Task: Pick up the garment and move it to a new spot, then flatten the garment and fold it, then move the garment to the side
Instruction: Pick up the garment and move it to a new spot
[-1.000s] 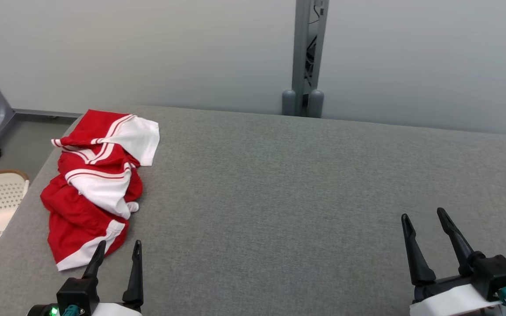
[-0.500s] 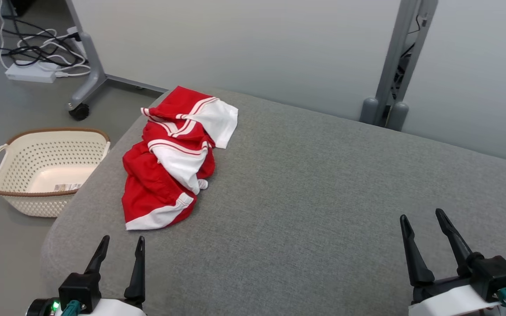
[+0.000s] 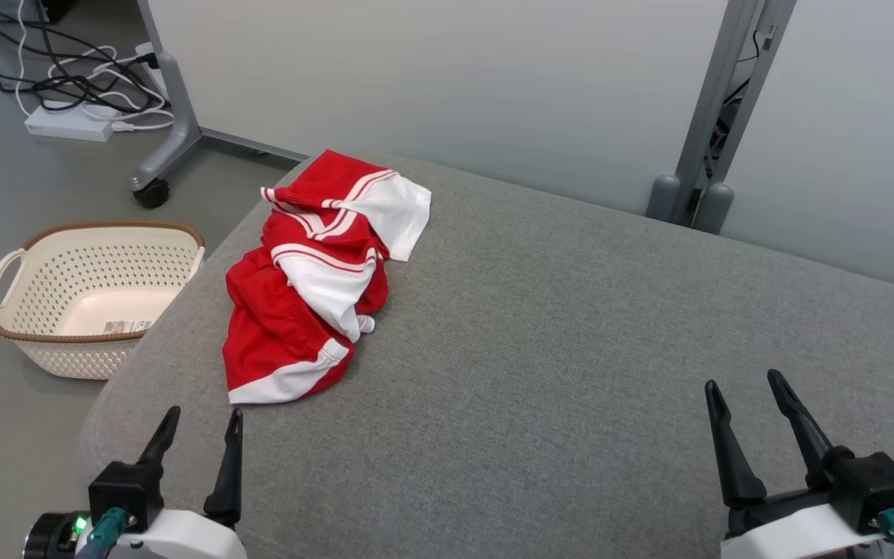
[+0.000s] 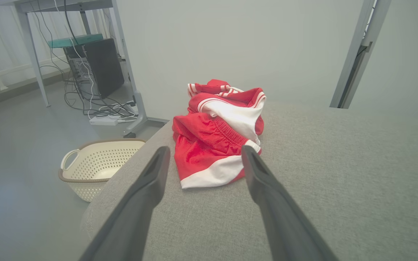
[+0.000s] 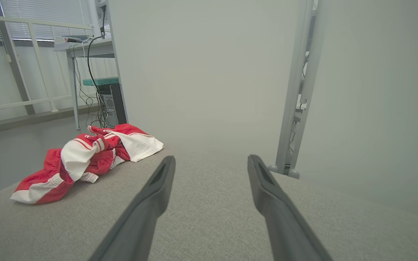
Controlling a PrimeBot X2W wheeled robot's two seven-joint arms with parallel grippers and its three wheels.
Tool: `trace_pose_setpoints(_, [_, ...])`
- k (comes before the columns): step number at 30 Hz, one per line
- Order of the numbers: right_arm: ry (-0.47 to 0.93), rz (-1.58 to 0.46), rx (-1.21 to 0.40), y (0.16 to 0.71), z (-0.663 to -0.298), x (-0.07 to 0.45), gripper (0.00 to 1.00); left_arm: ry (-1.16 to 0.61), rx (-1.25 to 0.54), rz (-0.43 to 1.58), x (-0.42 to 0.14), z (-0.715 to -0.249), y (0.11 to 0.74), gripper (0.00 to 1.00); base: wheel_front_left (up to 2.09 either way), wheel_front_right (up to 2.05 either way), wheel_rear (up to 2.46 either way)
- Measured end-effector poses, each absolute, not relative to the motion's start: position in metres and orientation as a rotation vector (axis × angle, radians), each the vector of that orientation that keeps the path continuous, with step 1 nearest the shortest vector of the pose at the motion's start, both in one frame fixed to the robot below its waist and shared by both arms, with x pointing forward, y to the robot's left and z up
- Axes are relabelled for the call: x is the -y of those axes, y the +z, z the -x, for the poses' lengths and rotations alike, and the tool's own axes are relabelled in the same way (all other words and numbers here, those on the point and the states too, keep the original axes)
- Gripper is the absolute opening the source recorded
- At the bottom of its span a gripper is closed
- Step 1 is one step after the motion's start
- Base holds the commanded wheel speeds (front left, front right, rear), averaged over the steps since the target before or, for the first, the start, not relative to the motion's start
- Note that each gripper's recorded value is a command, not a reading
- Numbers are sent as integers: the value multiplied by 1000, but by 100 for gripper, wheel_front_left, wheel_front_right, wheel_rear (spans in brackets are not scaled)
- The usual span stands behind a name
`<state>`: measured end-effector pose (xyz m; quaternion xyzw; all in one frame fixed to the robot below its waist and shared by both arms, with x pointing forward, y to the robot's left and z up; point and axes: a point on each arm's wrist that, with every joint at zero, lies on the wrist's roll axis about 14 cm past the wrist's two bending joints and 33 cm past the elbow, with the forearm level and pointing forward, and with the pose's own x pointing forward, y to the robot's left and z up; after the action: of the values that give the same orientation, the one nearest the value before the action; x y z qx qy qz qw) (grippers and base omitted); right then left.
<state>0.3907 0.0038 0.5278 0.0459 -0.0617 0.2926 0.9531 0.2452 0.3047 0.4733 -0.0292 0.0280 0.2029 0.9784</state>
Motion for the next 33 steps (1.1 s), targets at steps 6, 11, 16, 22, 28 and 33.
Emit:
trace_pose_setpoints(6, [569, -94, 122, 526, -392, 5, 100, 379, -69, 33, -315, -264, 487, 100, 0, 0, 0])
trace_pose_setpoints(11, [552, -120, 113, 524, -395, 10, 100, 364, -86, 7, -331, -288, 505, 100, 0, 0, 0])
trace_pose_setpoints(16, [543, -129, 116, 523, -402, 11, 100, 341, -149, -1, -347, -314, 514, 100, 0, 0, 0])
trace_pose_setpoints(22, [518, -124, 100, 511, -420, 17, 100, 286, -301, -18, -353, -345, 497, 100, 0, 0, 0])
trace_pose_setpoints(28, [500, -113, 75, 494, -437, 21, 100, 240, -487, -28, -353, -368, 462, 100, 0, 0, 0])
trace_pose_setpoints(33, [491, -110, 50, 480, -447, 22, 100, 212, -600, -28, -349, -376, 434, 100, 0, 0, 0])
